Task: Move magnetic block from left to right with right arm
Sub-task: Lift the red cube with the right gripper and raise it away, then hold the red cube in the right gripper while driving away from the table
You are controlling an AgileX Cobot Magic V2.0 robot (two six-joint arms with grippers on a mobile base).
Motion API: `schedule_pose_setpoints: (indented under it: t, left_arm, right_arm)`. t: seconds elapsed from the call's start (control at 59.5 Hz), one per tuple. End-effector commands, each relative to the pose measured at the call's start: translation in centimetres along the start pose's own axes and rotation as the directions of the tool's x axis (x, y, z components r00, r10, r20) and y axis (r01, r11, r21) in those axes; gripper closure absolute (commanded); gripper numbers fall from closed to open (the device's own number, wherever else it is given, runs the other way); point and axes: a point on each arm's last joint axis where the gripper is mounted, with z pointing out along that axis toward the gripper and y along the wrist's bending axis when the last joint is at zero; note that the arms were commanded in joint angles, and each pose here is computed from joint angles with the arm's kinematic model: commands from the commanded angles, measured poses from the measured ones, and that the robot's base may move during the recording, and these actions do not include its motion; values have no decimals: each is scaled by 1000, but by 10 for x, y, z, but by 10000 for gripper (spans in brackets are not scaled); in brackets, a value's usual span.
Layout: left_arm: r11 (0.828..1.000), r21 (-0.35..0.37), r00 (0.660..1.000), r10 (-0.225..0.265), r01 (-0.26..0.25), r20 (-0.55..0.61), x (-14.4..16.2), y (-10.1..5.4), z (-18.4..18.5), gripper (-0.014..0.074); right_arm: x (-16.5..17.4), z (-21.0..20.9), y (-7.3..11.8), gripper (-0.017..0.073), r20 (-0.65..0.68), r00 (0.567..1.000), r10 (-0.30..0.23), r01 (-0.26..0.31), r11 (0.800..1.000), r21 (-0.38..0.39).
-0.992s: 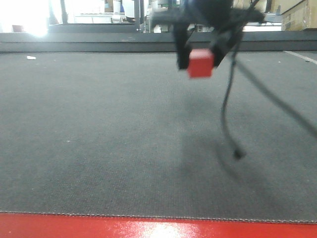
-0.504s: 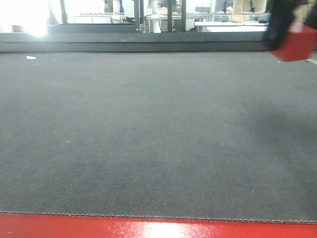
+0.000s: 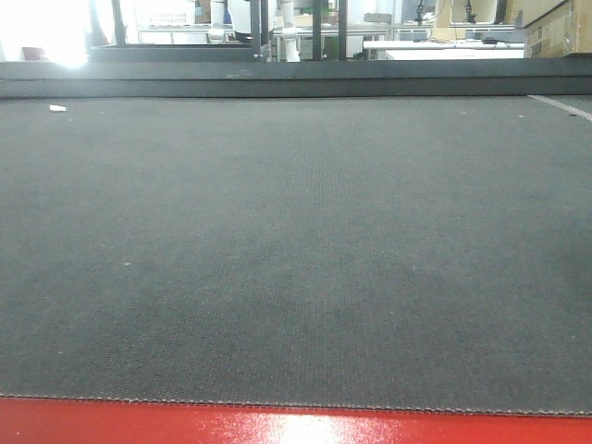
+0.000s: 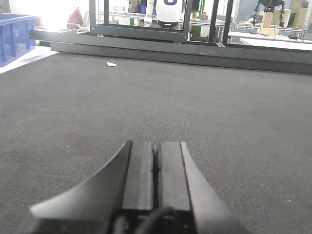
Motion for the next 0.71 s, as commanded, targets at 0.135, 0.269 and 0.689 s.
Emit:
schedule_pose_setpoints:
  t: [0.135,0.269,0.689]
  left_arm:
    - [1000,5,996,-5,4,94,-6,0,-1,710]
    - [1000,5,996,-5,4,94,-6,0,-1,710]
    - [1000,5,996,-5,4,94,-6,0,-1,710]
  right_arm:
    - [-2,-62,-3,376,309,951,0,7,1000,-23]
    - [7,-86,-5,376,403,915,7,5,1000,-30]
    - [22,-115,-7,376,515,857,17,4,999,-40]
